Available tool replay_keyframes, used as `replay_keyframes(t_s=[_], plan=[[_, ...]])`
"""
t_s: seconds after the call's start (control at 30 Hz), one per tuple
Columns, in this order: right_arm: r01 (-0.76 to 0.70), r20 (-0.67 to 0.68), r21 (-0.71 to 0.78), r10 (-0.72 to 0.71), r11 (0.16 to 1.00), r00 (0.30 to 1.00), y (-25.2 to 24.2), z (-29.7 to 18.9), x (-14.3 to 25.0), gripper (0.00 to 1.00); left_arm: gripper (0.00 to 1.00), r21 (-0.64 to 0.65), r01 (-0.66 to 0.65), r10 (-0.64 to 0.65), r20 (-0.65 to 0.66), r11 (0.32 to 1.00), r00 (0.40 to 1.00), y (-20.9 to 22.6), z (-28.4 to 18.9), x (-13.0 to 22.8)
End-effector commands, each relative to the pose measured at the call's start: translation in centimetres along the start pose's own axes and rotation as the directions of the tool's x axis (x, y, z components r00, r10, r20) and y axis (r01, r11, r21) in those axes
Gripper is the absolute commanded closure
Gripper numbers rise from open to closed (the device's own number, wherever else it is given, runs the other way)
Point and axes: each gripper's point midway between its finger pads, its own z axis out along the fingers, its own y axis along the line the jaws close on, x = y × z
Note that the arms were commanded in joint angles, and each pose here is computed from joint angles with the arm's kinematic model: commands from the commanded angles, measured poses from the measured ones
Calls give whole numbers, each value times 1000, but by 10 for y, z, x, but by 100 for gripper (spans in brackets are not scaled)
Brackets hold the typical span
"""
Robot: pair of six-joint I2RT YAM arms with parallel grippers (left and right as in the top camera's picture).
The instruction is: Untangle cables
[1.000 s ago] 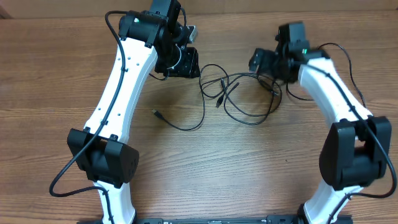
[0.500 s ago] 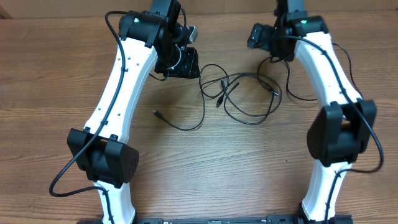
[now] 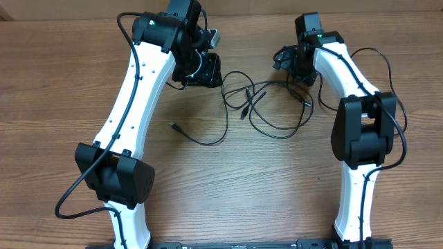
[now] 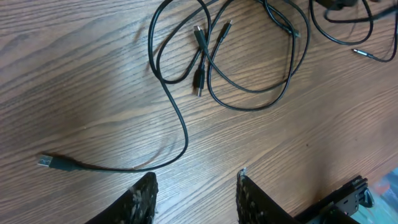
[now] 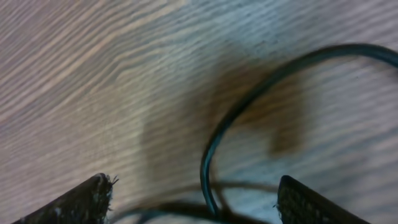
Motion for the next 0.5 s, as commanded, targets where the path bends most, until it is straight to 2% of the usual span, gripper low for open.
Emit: replay_keyframes(t_s=[0.0, 0.07, 0.37, 0.43, 0.47], plan=[[-50, 25, 3, 50, 999, 998, -1, 8, -6, 22, 59, -6, -13, 13, -5, 1000, 1000, -1, 2, 1], [-49, 36, -6, 50, 999, 998, 1, 11, -9, 26, 58, -6, -13, 13, -5, 1000, 1000, -1, 2, 1], [-53, 35, -4, 53, 999, 998, -1, 27, -9, 28, 58, -6, -13, 13, -5, 1000, 1000, -1, 2, 1], [-53, 39, -3, 53, 999, 998, -1, 28, -9, 32, 58, -5, -13, 13, -5, 1000, 1000, -1, 2, 0], [-54, 40, -4, 54, 999, 998, -1, 29, -10, 39, 58, -6, -13, 13, -5, 1000, 1000, -1, 2, 1]])
